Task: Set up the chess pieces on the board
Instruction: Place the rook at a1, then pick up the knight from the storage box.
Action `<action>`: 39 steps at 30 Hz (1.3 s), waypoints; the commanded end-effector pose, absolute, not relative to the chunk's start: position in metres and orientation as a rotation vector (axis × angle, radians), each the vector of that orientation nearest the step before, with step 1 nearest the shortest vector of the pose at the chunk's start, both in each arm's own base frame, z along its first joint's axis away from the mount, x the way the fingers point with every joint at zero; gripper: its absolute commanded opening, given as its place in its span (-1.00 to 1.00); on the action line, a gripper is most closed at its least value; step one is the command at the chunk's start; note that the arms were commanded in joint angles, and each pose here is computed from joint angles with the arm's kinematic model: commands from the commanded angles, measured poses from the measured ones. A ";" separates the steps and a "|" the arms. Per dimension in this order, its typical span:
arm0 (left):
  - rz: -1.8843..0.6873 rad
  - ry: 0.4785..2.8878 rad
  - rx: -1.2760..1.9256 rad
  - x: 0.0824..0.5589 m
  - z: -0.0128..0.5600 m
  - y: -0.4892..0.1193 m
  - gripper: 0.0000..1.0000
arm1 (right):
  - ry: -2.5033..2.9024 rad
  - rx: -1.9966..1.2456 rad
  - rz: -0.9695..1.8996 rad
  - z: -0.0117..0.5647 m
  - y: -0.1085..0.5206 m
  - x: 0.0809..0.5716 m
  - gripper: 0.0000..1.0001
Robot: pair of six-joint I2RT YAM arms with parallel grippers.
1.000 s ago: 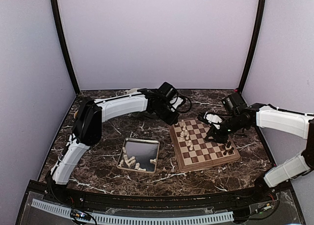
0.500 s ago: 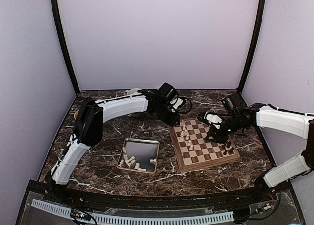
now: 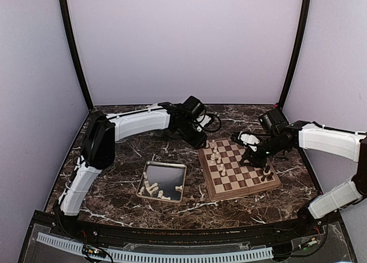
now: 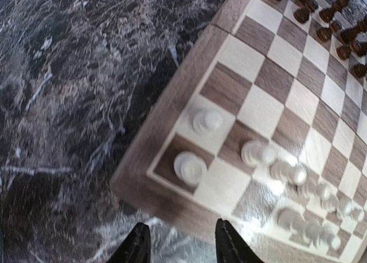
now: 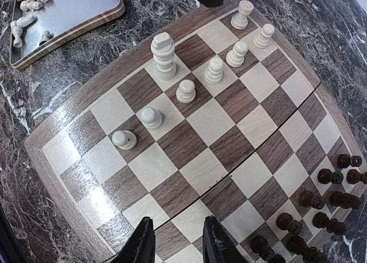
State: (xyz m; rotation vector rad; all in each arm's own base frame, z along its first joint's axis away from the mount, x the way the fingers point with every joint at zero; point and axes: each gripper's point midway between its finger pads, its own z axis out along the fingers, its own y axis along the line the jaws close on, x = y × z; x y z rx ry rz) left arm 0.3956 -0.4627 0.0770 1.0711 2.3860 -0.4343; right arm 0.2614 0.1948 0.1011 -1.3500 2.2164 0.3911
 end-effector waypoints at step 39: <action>-0.113 2.841 0.814 0.219 0.063 -0.249 -0.43 | 2.087 -1.518 0.414 0.145 0.239 0.264 -0.42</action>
